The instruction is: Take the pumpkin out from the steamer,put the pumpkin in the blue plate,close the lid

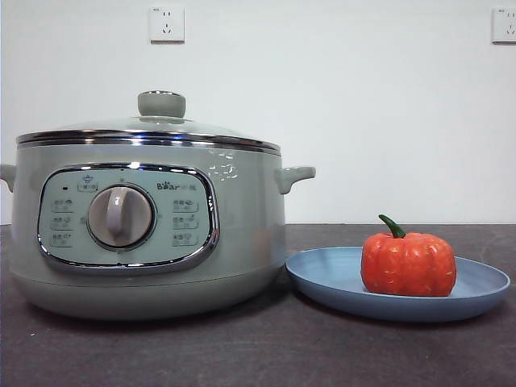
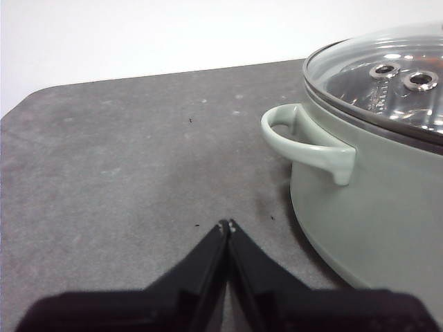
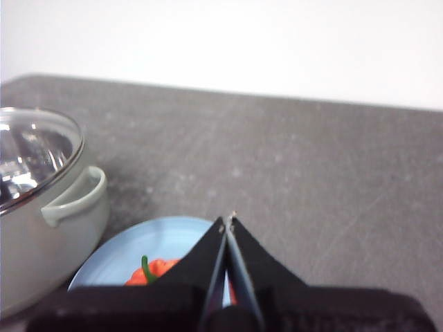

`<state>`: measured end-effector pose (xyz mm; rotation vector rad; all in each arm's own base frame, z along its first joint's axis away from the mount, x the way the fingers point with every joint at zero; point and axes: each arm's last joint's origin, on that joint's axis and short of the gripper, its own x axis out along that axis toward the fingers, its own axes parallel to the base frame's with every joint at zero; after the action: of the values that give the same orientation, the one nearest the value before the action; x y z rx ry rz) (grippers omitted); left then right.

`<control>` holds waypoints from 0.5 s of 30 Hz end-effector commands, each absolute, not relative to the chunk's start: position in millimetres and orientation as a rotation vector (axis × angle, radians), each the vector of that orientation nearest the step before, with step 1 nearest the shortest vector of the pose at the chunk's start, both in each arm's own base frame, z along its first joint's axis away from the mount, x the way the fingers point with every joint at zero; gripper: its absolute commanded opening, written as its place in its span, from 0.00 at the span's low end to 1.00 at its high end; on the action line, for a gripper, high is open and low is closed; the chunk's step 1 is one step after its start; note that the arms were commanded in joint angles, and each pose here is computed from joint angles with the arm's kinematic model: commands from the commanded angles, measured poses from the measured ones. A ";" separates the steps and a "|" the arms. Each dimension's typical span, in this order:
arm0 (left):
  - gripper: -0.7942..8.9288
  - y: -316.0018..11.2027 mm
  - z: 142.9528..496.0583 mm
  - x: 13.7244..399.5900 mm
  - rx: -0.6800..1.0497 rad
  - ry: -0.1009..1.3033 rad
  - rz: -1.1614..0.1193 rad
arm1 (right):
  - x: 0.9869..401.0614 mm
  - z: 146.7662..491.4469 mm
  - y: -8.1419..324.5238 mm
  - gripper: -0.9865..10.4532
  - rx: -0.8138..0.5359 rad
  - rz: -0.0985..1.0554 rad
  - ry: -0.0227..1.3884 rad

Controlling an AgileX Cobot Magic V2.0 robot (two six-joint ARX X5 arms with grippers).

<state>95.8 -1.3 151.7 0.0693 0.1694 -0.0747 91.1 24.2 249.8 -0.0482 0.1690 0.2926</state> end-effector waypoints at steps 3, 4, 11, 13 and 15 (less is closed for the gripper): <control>0.08 -0.9 146.5 96.4 0.059 0.182 -0.071 | 94.7 204.3 14.1 0.07 -0.045 0.207 0.143; 0.08 -0.9 146.5 96.4 0.059 0.182 -0.071 | 95.4 195.1 12.8 0.07 -0.044 0.193 0.137; 0.08 -0.9 146.5 96.4 0.059 0.182 -0.071 | 96.8 154.5 9.9 0.07 -0.041 0.161 0.151; 0.08 -0.9 146.5 96.4 0.059 0.182 -0.071 | 96.0 148.9 9.8 0.07 -0.037 0.160 0.169; 0.08 -0.9 146.5 96.4 0.059 0.182 -0.071 | 95.3 148.5 9.7 0.07 -0.037 0.157 0.171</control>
<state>95.8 -1.3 151.7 0.0690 0.1694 -0.0743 95.3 9.8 152.6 -0.0384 0.1572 0.1584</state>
